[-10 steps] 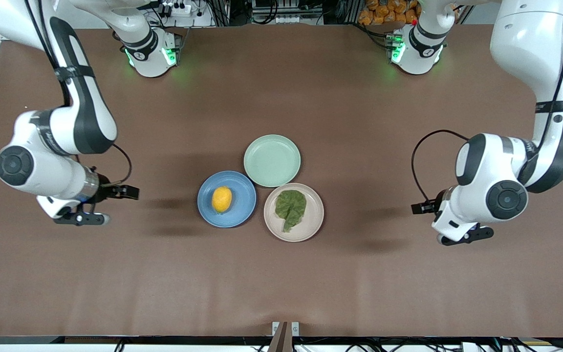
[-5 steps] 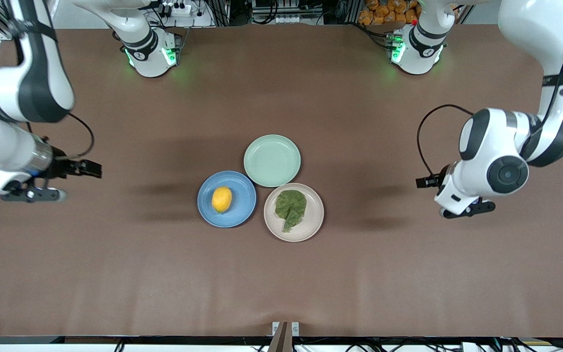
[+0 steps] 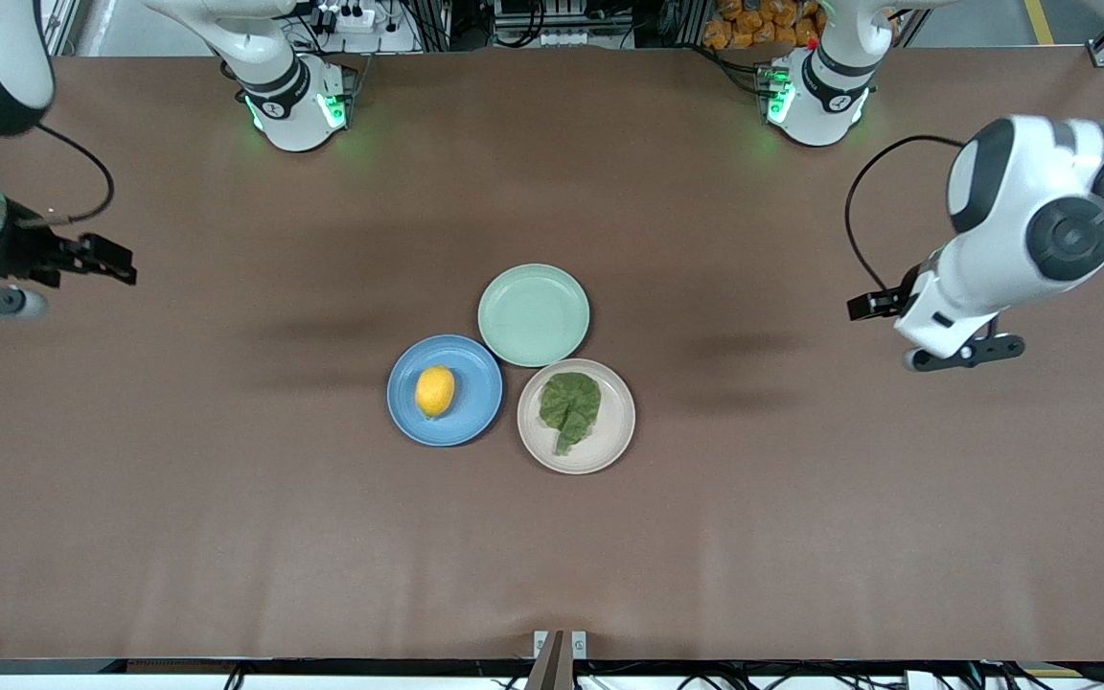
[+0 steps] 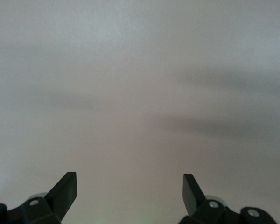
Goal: Place lemon and lettuce in plates
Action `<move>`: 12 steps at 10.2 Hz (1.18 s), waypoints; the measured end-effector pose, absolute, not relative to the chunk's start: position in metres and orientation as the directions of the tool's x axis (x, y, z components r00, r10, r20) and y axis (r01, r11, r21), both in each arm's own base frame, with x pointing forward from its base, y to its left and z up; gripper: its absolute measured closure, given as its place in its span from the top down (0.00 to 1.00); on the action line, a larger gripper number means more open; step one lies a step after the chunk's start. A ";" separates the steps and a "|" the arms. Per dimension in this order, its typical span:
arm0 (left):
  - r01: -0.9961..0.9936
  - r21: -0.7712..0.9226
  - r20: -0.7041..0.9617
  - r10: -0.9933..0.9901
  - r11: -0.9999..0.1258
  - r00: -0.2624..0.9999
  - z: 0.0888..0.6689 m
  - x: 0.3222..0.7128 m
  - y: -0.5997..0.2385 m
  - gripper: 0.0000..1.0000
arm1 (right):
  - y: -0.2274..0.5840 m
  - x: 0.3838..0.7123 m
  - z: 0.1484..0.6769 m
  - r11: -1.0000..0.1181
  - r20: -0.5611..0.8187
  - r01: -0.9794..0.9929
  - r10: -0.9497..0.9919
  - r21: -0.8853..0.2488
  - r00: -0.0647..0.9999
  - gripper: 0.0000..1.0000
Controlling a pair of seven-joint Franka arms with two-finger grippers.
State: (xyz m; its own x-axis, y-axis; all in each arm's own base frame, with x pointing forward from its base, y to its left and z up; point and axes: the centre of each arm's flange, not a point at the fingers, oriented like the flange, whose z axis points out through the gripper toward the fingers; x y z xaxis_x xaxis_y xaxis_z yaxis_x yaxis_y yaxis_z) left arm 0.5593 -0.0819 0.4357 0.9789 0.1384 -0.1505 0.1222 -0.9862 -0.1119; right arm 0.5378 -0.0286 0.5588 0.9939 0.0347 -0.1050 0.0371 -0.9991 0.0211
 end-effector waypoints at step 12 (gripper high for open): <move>-0.079 0.015 0.054 -0.078 -0.997 0.995 0.638 0.523 -0.099 1.00 | -0.028 0.513 0.685 -1.000 -0.018 -0.029 -0.029 0.011 0.999 1.00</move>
State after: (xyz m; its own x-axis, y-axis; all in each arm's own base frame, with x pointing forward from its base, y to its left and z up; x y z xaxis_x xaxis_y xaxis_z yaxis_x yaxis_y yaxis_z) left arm 0.5234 -0.0988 0.6382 0.9955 -0.0780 0.0539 -0.0789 -0.9968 0.0150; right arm 0.5130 -0.0280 0.6853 0.9994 -0.0291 -0.0180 -0.0289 -0.9995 0.0108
